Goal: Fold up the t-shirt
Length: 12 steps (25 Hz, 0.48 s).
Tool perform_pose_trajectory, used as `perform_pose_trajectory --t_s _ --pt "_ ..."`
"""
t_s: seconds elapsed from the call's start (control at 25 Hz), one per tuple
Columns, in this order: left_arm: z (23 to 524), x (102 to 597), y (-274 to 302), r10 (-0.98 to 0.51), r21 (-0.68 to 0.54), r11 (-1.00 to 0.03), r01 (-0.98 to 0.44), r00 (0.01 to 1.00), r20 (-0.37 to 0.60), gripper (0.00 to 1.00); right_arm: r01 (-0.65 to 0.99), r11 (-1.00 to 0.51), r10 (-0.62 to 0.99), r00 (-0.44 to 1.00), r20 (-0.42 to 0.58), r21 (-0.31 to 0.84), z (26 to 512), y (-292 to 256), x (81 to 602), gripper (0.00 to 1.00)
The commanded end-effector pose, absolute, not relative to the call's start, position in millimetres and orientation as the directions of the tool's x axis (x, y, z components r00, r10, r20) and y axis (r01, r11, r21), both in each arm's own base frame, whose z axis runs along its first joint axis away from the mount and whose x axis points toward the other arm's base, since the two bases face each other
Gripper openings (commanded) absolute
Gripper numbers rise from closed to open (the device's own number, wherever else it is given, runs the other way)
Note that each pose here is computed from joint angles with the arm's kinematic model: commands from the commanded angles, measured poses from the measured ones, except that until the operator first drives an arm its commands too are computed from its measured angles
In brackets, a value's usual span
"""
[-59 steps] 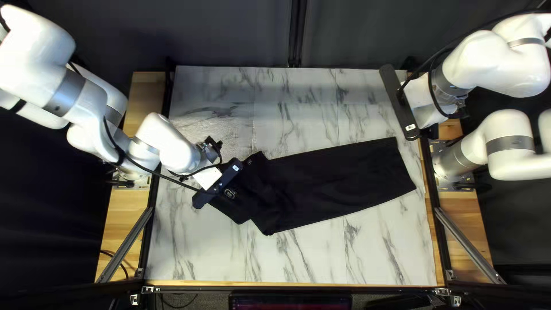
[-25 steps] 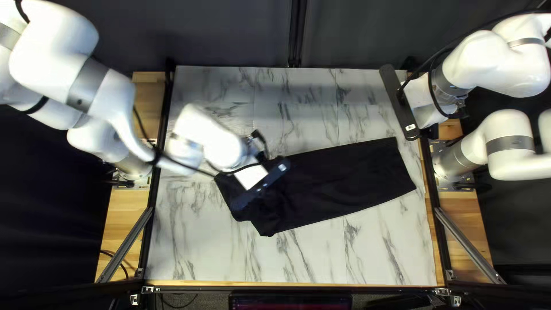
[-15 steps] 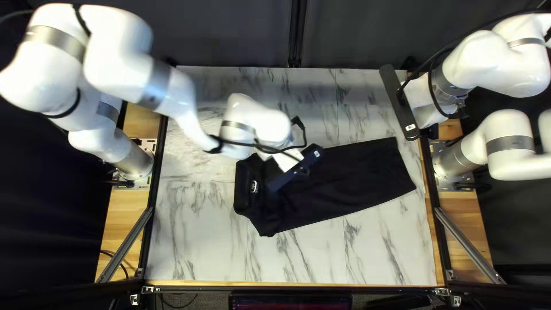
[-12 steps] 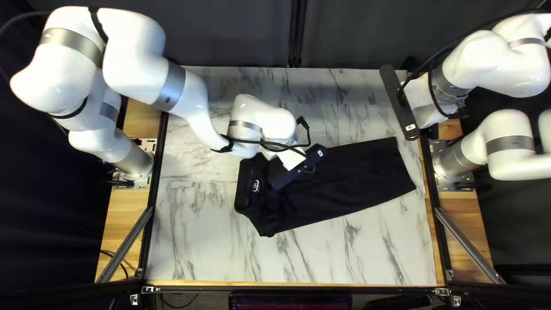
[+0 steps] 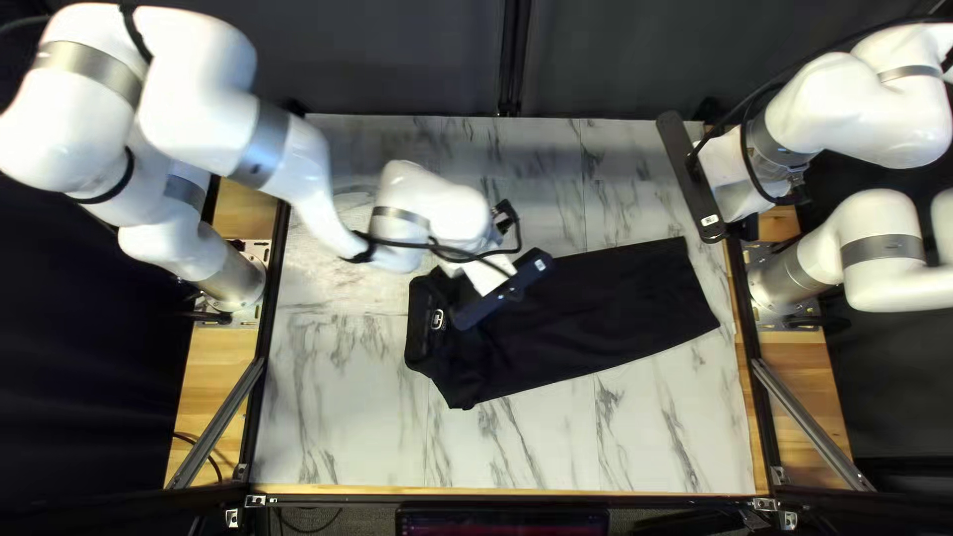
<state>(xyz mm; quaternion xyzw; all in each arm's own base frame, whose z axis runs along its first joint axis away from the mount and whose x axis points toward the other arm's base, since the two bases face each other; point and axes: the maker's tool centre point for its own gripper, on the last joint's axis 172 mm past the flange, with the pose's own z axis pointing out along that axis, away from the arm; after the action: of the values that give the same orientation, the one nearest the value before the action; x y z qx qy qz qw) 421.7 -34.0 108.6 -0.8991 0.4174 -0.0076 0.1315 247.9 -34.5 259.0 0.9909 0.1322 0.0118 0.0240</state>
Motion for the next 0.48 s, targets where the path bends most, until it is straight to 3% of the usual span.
perform_pose_trajectory --t_s 0.04,0.48 --pt "100 389 -90 -0.723 -0.299 -0.640 -0.708 0.687 -0.079 1.00 0.261 -0.964 0.263 0.965 0.017 0.051 259 -34 248 1.00" --pt "67 364 -166 -0.661 -0.318 -0.711 -0.627 0.751 -0.004 1.00 0.261 -0.964 0.263 0.965 0.017 0.051 259 -34 248 1.00"
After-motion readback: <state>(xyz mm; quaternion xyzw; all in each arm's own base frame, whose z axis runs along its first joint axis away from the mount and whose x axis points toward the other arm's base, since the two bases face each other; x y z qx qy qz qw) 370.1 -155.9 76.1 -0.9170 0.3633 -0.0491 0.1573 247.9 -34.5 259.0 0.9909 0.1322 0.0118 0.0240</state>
